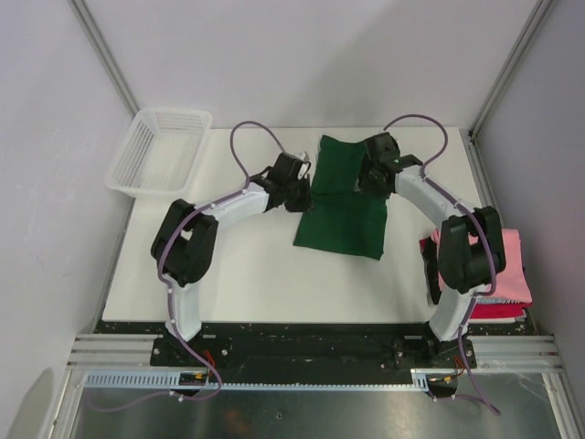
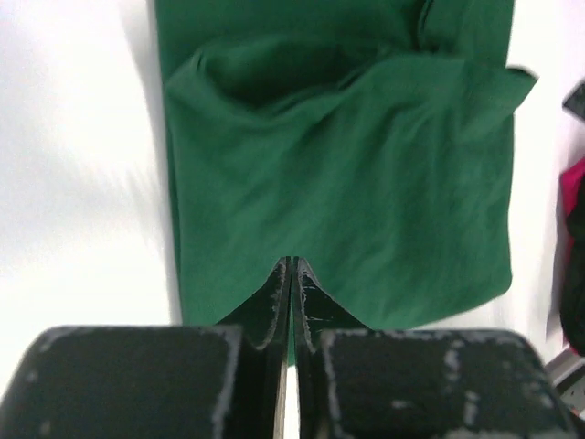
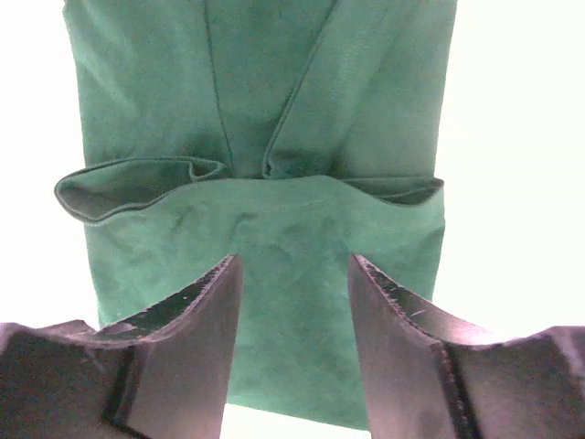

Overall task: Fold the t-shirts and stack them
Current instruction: Fold the folded rectangular tshirt in 1/3 of the way

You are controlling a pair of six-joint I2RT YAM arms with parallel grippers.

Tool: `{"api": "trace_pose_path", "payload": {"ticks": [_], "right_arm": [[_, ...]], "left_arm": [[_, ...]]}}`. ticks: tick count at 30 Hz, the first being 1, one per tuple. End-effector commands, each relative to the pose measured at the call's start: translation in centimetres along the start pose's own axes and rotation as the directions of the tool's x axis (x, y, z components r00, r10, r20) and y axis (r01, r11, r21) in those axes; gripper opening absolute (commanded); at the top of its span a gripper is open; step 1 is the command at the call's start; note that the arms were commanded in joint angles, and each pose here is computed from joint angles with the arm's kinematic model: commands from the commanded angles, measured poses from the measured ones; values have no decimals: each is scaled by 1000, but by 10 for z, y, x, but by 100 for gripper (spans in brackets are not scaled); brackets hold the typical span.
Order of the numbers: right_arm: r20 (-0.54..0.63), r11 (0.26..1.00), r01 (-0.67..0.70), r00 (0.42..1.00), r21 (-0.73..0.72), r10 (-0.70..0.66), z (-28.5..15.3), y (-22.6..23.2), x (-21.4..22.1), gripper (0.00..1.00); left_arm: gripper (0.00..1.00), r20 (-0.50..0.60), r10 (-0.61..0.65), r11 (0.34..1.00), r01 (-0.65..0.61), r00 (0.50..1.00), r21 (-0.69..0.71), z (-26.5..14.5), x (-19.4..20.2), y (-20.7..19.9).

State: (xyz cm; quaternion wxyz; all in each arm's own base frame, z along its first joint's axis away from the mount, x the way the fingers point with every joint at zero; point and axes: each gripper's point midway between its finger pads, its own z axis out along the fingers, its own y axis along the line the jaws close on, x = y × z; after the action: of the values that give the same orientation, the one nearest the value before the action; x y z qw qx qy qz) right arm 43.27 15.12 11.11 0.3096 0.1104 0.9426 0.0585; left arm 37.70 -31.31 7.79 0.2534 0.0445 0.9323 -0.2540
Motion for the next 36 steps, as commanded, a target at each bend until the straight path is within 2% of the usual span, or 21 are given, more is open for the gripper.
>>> {"api": "trace_pose_path", "payload": {"ticks": [1, 5, 16, 22, 30, 36], "right_arm": [[23, 999, -40, 999, 21, 40, -10, -16, -5, 51], [6, 998, -53, 999, 28, 53, -8, -25, 0, 46], [-54, 998, -60, 997, 18, 61, 18, -39, 13, 46], [-89, 995, -101, 991, -4, 100, 48, -43, 19, 46], [-140, 985, -164, 975, 53, 170, 83, -73, 31, 45], [-135, 984, -174, 975, 42, 178, 77, -75, 25, 48]], "left_arm": [[4, 36, 35, 999, -36, 999, 30, 22, -26, -11], [3, 47, 28, 999, -29, 999, 39, 44, -43, -11], [4, 133, -47, 999, 45, 990, 17, 72, -100, 14], [4, 100, -56, 998, 56, 993, 9, 88, -91, 27], [4, 41, -61, 998, 62, 997, -21, 103, -66, 44], [3, 49, -61, 997, 63, 997, -33, 98, -69, 51]]}}
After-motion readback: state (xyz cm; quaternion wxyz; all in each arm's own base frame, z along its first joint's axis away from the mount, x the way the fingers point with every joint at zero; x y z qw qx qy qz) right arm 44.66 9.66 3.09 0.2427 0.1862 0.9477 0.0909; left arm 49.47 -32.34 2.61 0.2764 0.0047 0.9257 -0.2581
